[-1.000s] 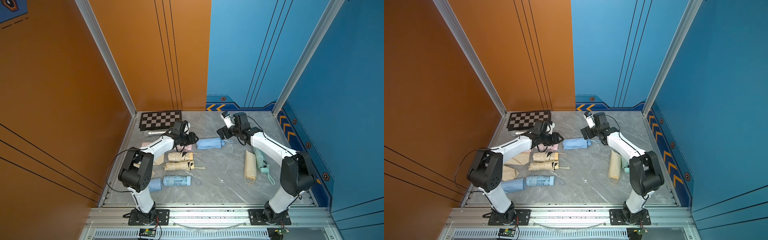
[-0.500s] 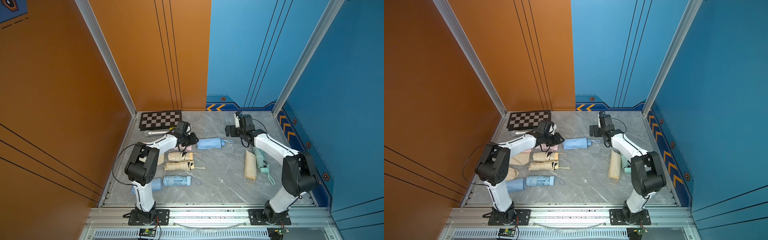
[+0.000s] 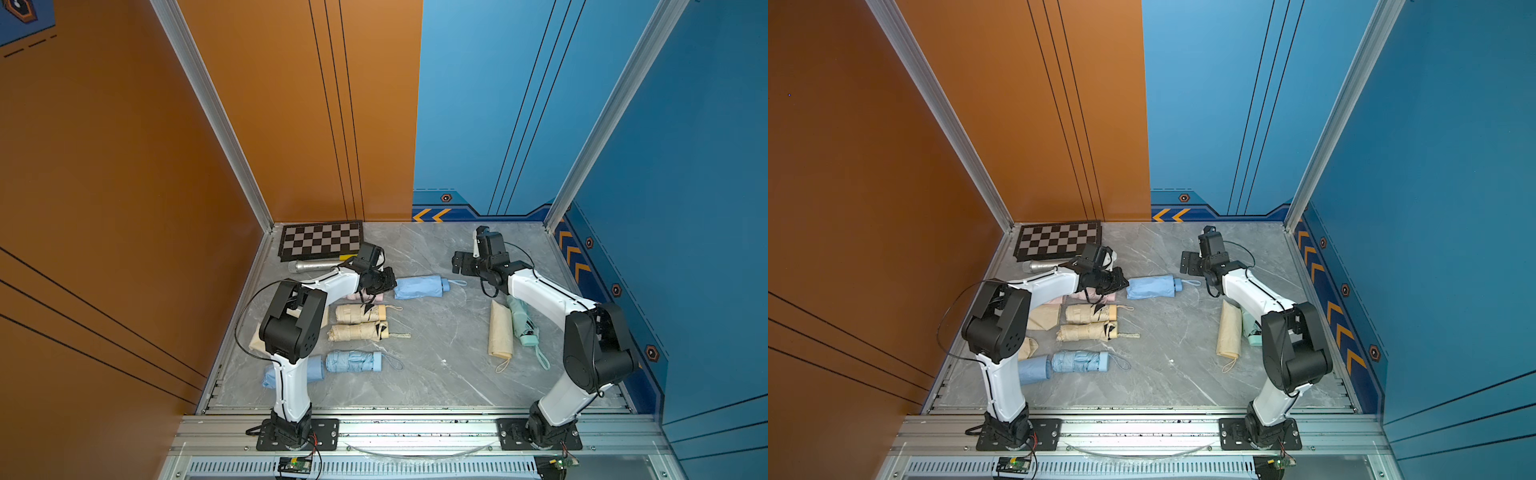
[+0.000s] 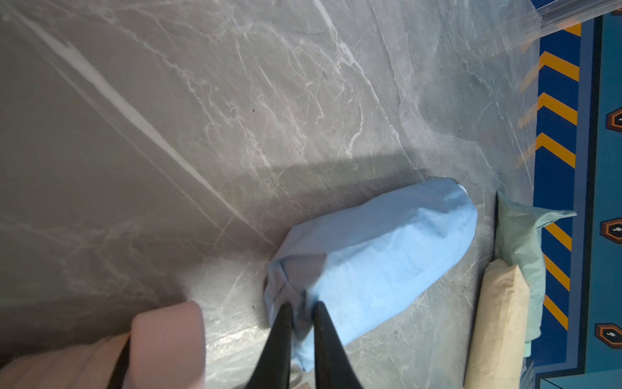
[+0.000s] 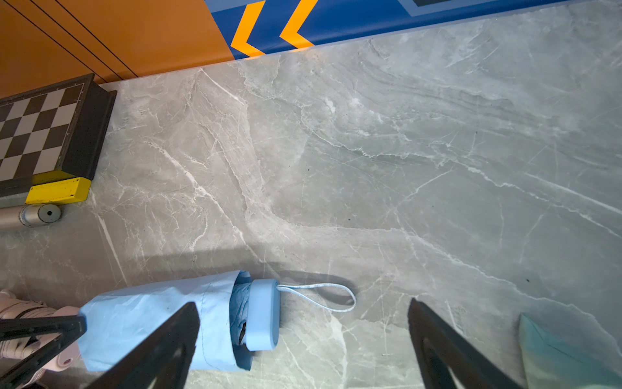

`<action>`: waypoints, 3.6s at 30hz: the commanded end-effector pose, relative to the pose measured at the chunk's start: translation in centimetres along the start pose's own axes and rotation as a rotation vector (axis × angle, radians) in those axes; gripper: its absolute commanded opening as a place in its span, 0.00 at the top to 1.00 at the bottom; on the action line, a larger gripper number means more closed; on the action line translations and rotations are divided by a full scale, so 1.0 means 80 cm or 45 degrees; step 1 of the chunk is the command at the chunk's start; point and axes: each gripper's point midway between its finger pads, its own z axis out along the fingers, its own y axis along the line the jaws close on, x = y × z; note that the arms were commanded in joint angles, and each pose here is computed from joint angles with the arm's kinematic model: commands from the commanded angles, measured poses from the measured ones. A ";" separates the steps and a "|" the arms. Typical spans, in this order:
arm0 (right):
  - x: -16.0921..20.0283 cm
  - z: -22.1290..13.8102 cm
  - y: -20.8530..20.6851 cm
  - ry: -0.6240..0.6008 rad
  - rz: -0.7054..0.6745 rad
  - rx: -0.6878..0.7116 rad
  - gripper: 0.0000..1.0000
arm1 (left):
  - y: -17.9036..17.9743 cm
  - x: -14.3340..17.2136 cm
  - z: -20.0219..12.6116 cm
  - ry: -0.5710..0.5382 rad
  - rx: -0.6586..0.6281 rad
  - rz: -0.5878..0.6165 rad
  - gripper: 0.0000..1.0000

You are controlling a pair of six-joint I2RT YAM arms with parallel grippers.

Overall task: Take umbrellas out of sleeves
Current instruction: Take out the umbrella from the umbrella sleeve.

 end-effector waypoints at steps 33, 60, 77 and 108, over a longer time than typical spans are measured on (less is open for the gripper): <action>0.099 0.070 0.030 0.434 -0.151 0.078 0.36 | -0.010 0.007 0.000 0.037 0.032 0.028 1.00; 0.139 0.095 0.011 0.578 0.022 0.045 0.65 | -0.013 0.002 0.005 0.038 0.043 0.028 1.00; 0.132 0.094 -0.014 0.562 0.052 0.089 0.65 | -0.011 -0.004 0.003 0.024 0.039 0.025 1.00; 0.130 0.086 -0.045 0.547 0.065 0.166 0.67 | -0.010 -0.005 0.000 0.031 0.055 0.032 1.00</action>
